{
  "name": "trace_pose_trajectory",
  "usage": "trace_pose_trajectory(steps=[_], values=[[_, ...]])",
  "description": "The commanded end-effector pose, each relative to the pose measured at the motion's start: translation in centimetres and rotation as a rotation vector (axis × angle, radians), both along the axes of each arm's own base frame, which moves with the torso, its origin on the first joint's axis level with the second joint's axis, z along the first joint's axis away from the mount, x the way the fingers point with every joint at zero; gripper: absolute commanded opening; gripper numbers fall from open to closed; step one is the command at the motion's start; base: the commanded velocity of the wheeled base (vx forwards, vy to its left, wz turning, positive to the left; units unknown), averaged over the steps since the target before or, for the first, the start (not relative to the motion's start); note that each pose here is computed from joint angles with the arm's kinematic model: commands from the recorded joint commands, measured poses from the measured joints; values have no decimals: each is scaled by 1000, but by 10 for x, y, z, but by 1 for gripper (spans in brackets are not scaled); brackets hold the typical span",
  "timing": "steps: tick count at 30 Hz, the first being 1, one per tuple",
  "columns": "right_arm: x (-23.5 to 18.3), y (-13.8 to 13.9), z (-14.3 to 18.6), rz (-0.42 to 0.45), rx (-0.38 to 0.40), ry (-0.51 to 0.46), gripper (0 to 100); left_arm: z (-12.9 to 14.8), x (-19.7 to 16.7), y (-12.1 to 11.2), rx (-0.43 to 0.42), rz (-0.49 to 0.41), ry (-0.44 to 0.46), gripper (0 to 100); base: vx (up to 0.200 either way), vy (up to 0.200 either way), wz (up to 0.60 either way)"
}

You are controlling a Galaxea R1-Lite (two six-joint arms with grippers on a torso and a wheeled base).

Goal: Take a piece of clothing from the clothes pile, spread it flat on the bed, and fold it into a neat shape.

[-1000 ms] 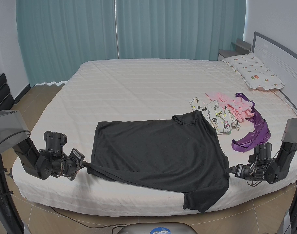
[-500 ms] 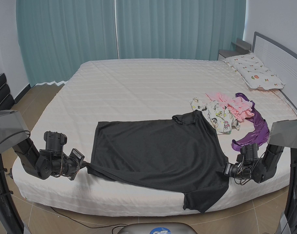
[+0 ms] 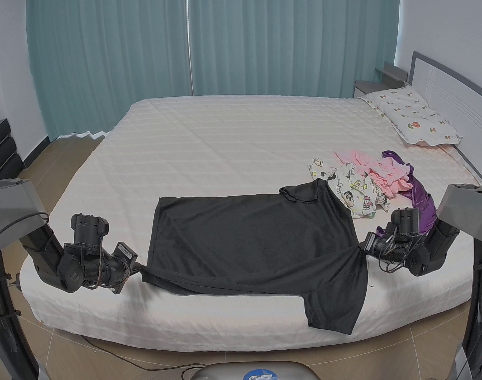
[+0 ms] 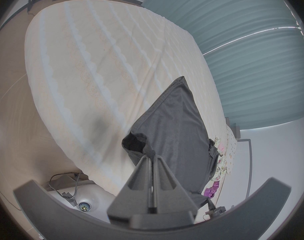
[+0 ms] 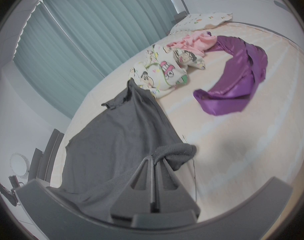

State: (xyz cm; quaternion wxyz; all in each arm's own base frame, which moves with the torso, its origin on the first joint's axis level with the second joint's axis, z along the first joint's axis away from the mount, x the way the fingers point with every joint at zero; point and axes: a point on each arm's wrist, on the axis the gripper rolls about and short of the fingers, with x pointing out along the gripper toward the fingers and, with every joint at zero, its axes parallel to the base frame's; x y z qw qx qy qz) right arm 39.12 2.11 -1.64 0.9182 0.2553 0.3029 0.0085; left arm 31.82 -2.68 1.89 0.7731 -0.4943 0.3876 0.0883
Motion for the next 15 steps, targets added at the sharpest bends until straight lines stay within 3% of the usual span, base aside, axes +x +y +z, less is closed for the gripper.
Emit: trace_pose_trajectory(steps=[1,5,6,10,15], values=[[19,3,-3,12,2,-36,0,0,-1,-1,0,-2,2,0,0,0,0],[32,5,-4,16,2,-71,0,0,-1,-1,0,-2,2,0,0,0,0],[33,6,-5,18,2,-71,100,0,-1,-1,0,-2,2,0,0,0,0],[31,5,-19,5,-5,-39,100,-2,0,-1,0,-2,5,0,0,0,0],[11,-10,-7,-29,-8,5,100,-2,0,-1,2,-3,6,0,0,0,0]])
